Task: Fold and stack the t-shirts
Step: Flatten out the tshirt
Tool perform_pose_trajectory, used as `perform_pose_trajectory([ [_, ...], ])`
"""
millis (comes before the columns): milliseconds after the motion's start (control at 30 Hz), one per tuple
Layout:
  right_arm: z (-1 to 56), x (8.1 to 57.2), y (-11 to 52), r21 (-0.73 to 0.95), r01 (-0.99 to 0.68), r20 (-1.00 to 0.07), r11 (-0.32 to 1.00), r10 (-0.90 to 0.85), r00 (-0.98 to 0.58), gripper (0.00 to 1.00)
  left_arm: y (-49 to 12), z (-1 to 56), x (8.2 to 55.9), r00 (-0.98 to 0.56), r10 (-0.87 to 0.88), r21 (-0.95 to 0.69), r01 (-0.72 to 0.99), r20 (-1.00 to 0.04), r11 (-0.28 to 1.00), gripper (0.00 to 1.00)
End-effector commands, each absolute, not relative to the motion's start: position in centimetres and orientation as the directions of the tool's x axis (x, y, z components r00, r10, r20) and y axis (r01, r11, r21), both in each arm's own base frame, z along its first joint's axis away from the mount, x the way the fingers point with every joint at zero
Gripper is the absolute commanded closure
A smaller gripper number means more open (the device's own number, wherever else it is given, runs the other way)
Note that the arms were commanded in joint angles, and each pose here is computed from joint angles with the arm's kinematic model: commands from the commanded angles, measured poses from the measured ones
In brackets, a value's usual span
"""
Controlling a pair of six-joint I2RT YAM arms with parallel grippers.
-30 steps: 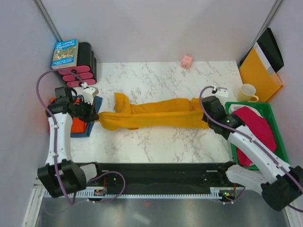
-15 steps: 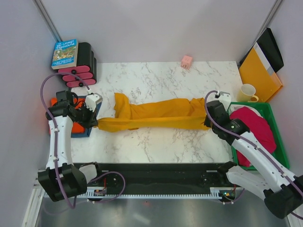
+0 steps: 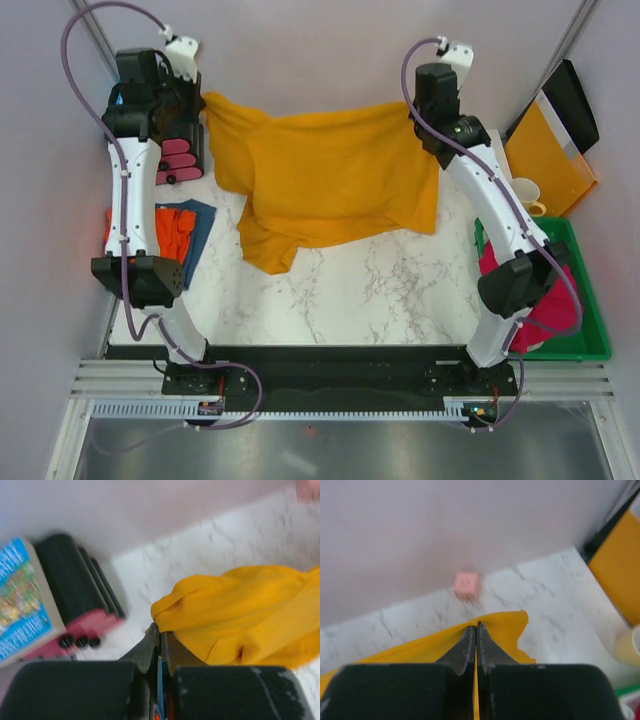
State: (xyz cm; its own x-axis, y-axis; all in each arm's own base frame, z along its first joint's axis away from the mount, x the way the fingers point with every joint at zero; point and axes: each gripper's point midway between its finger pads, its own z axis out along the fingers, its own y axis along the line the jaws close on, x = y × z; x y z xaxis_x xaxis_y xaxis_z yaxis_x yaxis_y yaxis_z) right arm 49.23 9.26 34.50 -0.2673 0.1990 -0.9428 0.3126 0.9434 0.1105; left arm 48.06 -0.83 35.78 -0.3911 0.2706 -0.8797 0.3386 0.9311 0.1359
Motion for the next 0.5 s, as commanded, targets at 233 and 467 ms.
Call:
perform_pose_trajectory([
  [233, 40.3, 47.0, 10.1, 0.141, 0.238, -0.974, 0.961, 0.178, -0.140, 1.00, -3.3, 45.3, 46.9, -0.188, 0.157, 0.108, 0.248, -0.970, 0.963, 0.98],
  [467, 26.7, 37.3, 8.0, 0.095, 0.245, -0.928, 0.965, 0.174, -0.329, 1.00, -5.2, 29.4, 37.4, -0.410, 0.234, 0.049, 0.414, -0.882, 0.909, 0.97],
])
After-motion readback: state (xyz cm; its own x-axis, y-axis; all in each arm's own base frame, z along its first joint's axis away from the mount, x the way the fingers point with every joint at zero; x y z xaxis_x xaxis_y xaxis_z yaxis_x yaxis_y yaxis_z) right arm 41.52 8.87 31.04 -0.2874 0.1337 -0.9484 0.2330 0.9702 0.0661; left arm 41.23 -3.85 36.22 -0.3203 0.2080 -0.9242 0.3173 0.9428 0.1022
